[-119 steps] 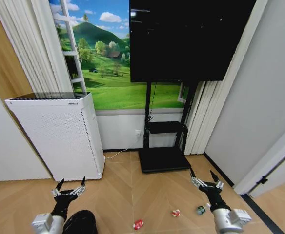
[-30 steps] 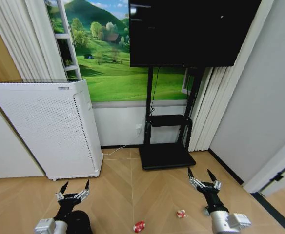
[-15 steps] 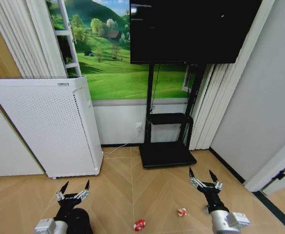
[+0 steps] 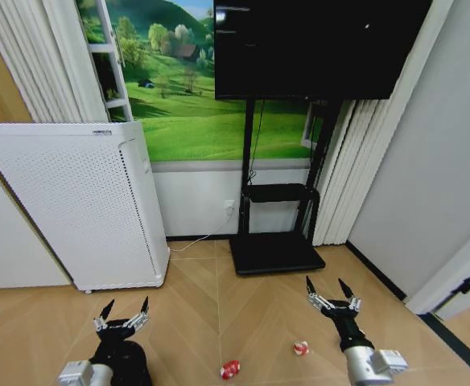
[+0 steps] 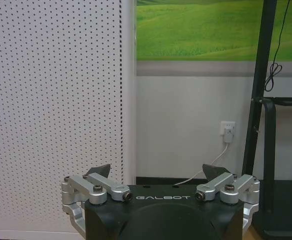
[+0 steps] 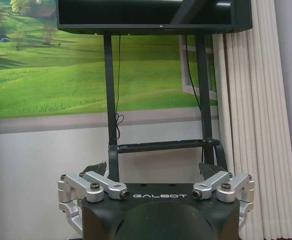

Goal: Pick up the trash bin and place the garbage on the floor into it.

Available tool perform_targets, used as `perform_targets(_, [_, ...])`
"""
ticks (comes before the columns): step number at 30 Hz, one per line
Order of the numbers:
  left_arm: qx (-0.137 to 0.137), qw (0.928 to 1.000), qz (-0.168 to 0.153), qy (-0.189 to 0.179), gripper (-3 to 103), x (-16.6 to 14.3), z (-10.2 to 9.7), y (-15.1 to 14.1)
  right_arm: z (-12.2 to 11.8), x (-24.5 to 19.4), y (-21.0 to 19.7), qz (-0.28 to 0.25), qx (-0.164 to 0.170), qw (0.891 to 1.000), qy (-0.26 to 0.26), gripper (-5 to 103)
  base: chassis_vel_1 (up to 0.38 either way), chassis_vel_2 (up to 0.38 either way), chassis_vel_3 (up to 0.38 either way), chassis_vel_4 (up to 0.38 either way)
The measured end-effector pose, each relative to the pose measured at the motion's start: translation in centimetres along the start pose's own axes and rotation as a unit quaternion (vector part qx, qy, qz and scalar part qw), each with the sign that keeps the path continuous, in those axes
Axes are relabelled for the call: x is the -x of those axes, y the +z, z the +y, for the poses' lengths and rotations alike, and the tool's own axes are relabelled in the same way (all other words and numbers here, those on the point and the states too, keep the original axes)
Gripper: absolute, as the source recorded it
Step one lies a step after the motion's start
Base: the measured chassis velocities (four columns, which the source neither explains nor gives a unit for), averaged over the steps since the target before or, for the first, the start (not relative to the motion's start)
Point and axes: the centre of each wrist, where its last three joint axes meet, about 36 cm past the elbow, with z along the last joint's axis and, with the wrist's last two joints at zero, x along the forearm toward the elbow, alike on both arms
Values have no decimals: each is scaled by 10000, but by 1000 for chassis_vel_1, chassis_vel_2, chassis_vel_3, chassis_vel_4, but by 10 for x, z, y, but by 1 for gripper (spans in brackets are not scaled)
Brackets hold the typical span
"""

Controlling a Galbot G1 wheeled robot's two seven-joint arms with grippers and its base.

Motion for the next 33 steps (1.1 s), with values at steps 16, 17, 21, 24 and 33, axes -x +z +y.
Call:
perform_targets(16, [-79, 10000, 12, 3, 100, -1, -1, 0, 2, 0, 1, 8, -45, 10000, 79, 100, 0, 0, 0, 0])
perform_targets(17, [-80, 10000, 12, 4, 100, -1, -1, 0, 2, 0, 1, 7, -48, 10000, 77, 100, 0, 0, 0, 0])
perform_targets(21, [-81, 10000, 14, 4, 100, -1, -1, 1, 3, 0, 1, 8, -63, 9999, 81, 100, 0, 0, 0, 0])
perform_targets(24, [-85, 10000, 20, 5, 100, -1, -1, 1, 3, 0, 1, 20, -77, 9999, 103, 100, 0, 0, 0, 0])
perform_targets(33, [-113, 9999, 34, -14, 100, -1, -2, 1, 3, 0, 2, 52, -111, 9997, 230, 100, 0, 0, 0, 0])
